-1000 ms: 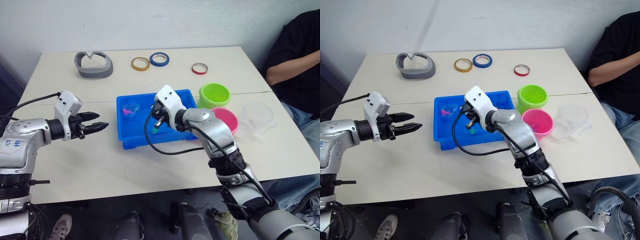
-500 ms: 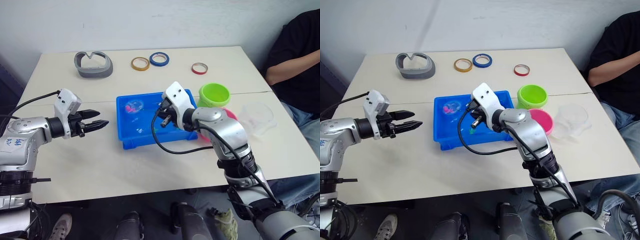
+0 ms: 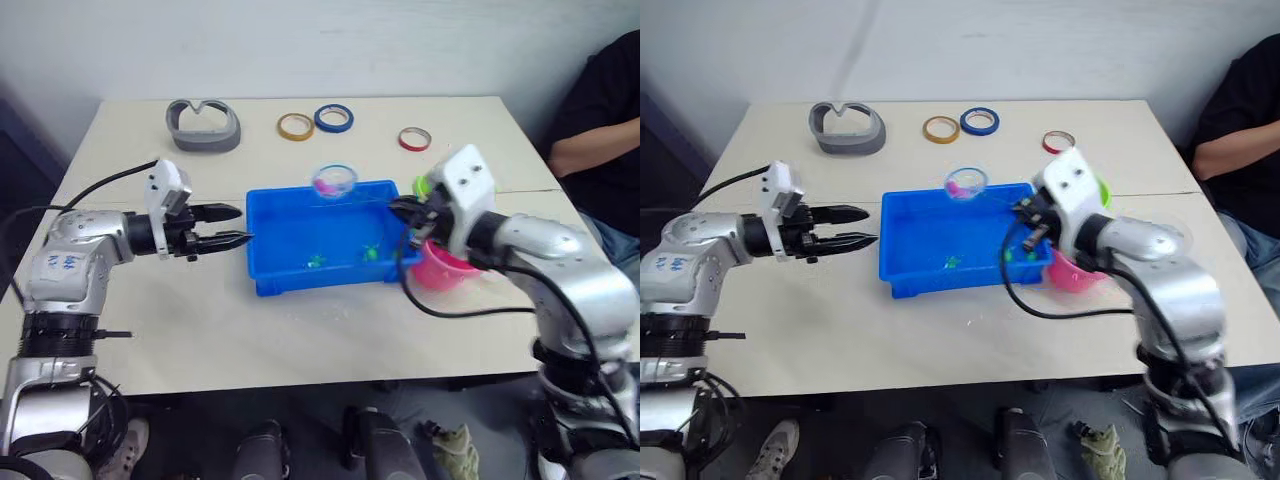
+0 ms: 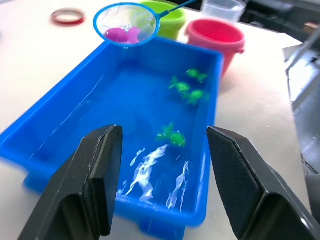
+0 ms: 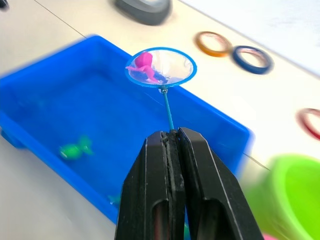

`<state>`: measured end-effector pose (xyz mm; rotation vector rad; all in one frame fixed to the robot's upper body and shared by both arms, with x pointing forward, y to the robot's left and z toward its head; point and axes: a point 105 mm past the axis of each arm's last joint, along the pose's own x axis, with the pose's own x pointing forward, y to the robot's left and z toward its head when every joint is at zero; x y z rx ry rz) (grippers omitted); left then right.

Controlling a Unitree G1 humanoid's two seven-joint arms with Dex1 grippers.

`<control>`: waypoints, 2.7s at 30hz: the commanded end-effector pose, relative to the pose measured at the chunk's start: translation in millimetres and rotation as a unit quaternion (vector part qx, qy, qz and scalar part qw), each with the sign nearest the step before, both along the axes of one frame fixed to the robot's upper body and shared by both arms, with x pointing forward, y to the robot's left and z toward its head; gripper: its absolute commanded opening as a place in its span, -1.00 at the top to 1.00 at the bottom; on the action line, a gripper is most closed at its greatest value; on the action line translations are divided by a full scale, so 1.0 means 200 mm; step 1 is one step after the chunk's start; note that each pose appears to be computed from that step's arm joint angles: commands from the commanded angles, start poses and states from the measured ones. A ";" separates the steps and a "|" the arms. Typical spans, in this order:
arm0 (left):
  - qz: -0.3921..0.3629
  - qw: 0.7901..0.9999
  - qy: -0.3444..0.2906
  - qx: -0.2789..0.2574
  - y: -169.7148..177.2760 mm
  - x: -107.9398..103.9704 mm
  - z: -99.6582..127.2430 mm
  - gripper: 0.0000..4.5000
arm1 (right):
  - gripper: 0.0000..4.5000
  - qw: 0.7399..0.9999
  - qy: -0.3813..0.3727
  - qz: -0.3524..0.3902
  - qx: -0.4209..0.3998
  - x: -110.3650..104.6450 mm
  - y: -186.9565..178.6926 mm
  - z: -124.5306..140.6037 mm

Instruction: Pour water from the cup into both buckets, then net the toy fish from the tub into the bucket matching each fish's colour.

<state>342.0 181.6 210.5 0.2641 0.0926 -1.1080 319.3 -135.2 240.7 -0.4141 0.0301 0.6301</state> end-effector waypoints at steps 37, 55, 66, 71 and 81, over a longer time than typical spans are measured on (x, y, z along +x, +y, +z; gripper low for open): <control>-0.182 0.983 -0.018 -0.030 -0.33 0.09 0.00 -0.32 | 1.00 0.851 -0.162 -0.164 -0.471 -0.46 -0.60 -0.17; -0.172 0.984 -0.025 -0.031 -0.32 0.10 0.00 -0.32 | 1.00 0.716 -0.248 -0.117 -0.642 -0.45 -0.65 -0.21; -0.173 0.984 -0.026 -0.033 -0.32 0.10 0.00 -0.32 | 1.00 0.646 -0.286 -0.089 -0.702 -0.48 -0.65 -0.25; -0.172 0.984 -0.027 -0.034 -0.33 0.10 0.00 -0.32 | 1.00 0.621 -0.301 -0.075 -0.719 -0.48 -0.65 -0.27; -0.172 0.984 -0.028 -0.035 -0.32 0.10 0.00 -0.32 | 1.00 0.588 -0.324 -0.046 -0.740 -0.48 -0.61 -0.32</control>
